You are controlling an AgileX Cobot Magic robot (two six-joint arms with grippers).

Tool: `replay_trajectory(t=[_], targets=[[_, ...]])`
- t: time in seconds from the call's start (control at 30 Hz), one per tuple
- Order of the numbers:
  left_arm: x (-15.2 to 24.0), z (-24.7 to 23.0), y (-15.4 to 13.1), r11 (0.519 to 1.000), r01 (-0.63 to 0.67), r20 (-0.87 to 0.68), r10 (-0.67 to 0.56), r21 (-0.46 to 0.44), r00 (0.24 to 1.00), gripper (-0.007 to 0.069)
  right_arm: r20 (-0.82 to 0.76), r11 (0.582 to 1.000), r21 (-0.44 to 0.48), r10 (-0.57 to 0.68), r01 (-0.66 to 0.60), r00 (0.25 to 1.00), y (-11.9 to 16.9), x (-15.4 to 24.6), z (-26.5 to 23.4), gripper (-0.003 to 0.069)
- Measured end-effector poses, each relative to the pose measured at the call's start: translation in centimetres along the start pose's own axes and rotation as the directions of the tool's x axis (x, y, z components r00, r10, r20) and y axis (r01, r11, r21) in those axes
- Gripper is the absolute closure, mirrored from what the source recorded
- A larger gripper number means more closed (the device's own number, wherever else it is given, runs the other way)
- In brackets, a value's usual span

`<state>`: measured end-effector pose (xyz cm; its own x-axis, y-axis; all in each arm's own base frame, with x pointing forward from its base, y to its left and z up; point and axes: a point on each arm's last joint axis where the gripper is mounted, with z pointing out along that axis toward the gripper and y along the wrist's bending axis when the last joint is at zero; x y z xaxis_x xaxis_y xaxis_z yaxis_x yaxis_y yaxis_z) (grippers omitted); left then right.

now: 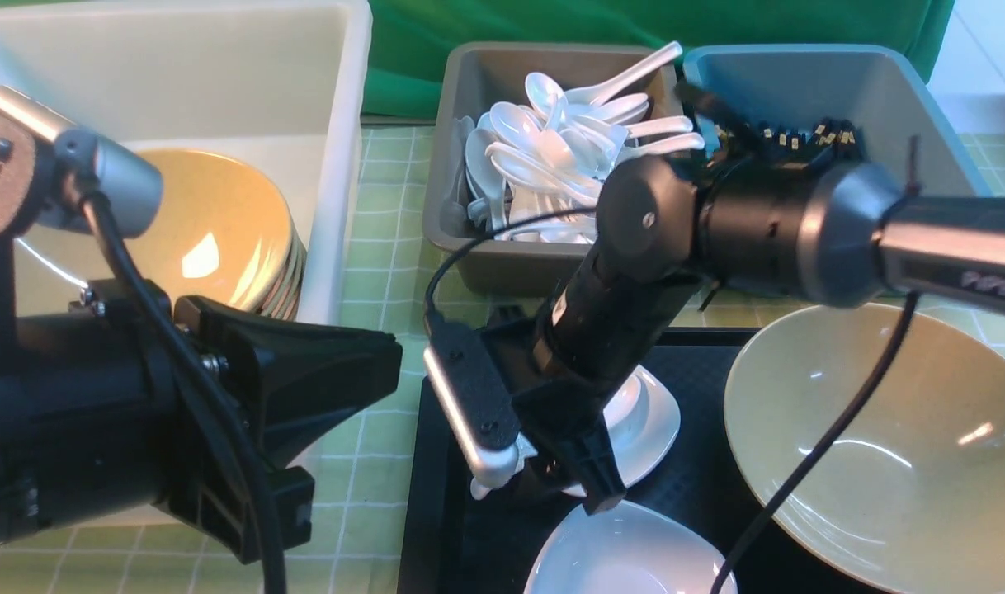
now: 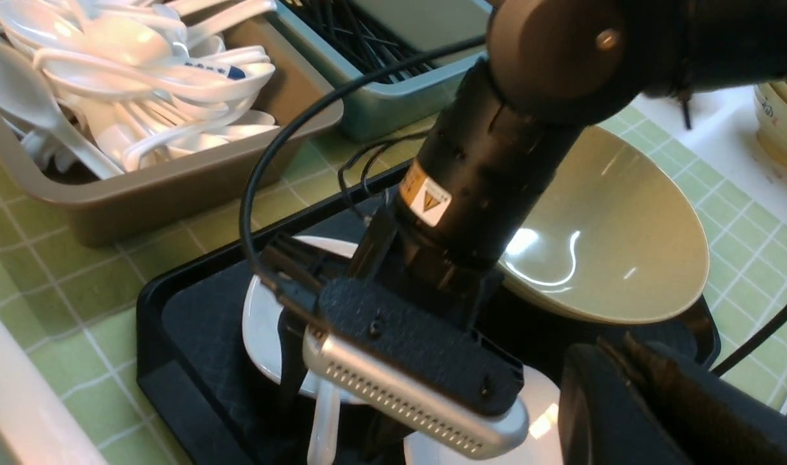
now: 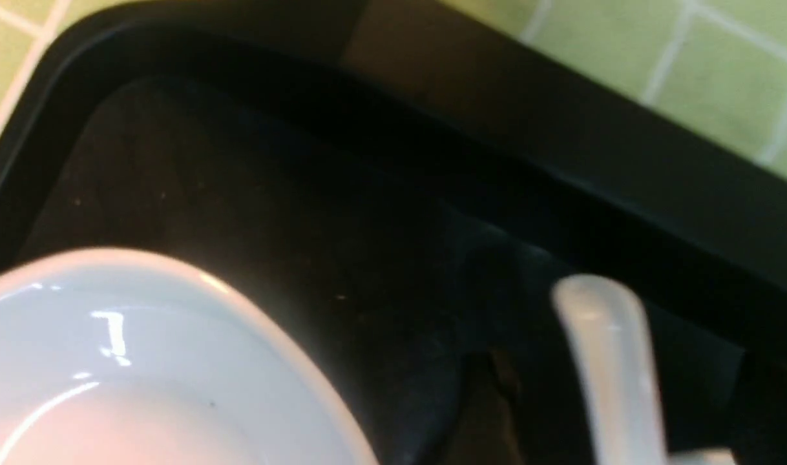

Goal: On green table put chopsticks spoon bowls plates into blue grey white boxes.
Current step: 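Reach down and grasp the white spoon resting in the bowl with the right gripper, then place the white spoon into the bin of spoons with the right gripper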

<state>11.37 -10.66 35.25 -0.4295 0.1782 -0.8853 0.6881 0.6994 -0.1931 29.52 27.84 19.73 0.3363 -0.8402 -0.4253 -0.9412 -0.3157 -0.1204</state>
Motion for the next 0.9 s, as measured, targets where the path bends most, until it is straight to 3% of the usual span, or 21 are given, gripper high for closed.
replay_trajectory(t=[0.2,0.27,0.4,0.43,0.6,0.73,0.83,0.9], targets=[[0.1,0.0,0.0,1.0,0.0,-0.01,0.0,0.003,1.0,0.0627,-0.004,1.0,0.006,-0.006,0.006,1.0,-0.2,0.1,0.8,0.0213],[0.1,0.0,0.0,1.0,0.0,-0.011,0.0,0.003,1.0,0.0627,-0.004,1.0,0.013,-0.006,0.006,1.0,-0.3,0.1,0.8,0.0276],[0.1,0.0,0.0,1.0,0.0,-0.013,0.0,0.003,1.0,0.0627,0.001,1.0,0.016,-0.001,0.001,1.0,-0.3,0.1,0.8,0.05],[0.1,0.0,0.0,1.0,0.0,-0.013,0.0,0.003,1.0,0.0627,0.002,1.0,0.016,0.0,0.0,1.0,-0.3,0.1,0.8,0.0526],[0.1,0.0,0.0,1.0,0.0,-0.014,0.0,0.003,1.0,0.0627,0.019,0.999,0.044,0.004,-0.005,1.0,-0.8,-0.6,-0.4,0.0518],[0.1,0.0,0.0,1.0,0.0,-0.014,0.0,0.003,1.0,0.0627,0.068,0.988,0.138,0.057,-0.066,0.996,-2.3,-1.2,-4.4,0.0518],[0.1,0.0,0.0,1.0,0.0,-0.014,0.0,0.003,1.0,0.0627,0.126,0.95,0.233,0.183,-0.208,0.975,-4.0,-0.7,-8.1,0.0518],[0.0,0.0,0.0,1.0,0.0,-0.003,0.0,0.001,1.0,0.0627,0.245,0.842,0.32,0.369,-0.434,0.897,-6.1,0.2,-11.3,0.0518]])
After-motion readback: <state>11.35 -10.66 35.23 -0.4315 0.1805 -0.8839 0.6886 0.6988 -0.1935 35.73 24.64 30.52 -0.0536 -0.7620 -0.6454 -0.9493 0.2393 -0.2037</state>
